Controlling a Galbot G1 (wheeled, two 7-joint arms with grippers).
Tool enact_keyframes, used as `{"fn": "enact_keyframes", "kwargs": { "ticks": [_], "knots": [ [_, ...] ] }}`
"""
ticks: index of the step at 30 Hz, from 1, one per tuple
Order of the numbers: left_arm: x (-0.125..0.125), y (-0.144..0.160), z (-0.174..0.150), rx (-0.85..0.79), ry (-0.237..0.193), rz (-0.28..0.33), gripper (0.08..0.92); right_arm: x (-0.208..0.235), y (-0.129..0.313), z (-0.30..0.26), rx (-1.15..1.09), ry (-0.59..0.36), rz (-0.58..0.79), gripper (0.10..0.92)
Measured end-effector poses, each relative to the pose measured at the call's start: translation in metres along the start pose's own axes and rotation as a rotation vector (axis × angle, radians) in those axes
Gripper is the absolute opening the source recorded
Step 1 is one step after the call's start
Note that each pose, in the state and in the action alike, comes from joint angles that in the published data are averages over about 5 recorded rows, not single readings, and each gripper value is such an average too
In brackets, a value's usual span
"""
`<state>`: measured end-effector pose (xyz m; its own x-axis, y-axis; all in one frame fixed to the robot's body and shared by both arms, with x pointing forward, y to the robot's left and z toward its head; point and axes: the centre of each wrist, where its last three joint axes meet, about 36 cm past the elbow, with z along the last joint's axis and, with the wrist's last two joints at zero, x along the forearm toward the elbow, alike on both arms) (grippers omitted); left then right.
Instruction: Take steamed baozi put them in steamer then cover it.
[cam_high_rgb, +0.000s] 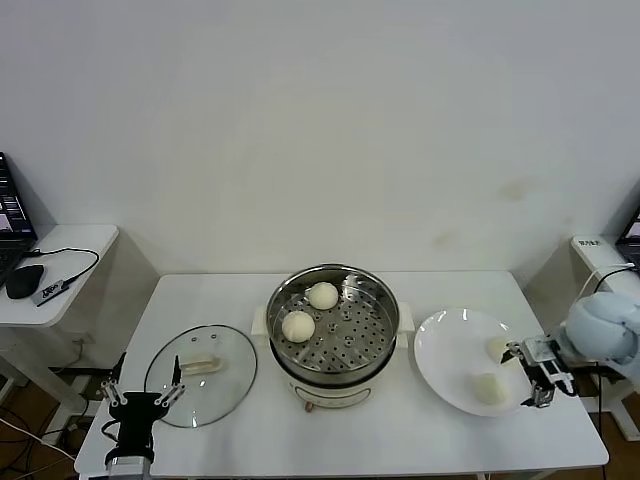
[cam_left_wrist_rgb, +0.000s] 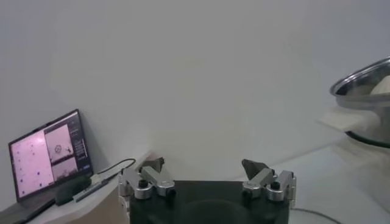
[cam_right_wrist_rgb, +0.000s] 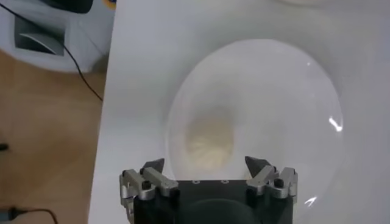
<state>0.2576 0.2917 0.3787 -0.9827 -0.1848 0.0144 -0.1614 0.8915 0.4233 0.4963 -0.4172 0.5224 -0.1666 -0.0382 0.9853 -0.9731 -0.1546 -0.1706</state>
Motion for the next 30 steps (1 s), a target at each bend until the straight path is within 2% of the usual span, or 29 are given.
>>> {"fn": "enact_keyframes", "kwargs": {
  "ticks": [14, 30],
  "knots": [
    [0.001, 0.004, 0.005, -0.009, 0.010, -0.015, 0.823, -0.050, -0.012, -0.004, -0.025, 0.011, 0.010, 0.807],
    [0.000, 0.001, 0.003, -0.003, 0.007, -0.013, 0.823, -0.065, -0.017, -0.003, -0.062, 0.013, -0.007, 0.605]
  ]
}}
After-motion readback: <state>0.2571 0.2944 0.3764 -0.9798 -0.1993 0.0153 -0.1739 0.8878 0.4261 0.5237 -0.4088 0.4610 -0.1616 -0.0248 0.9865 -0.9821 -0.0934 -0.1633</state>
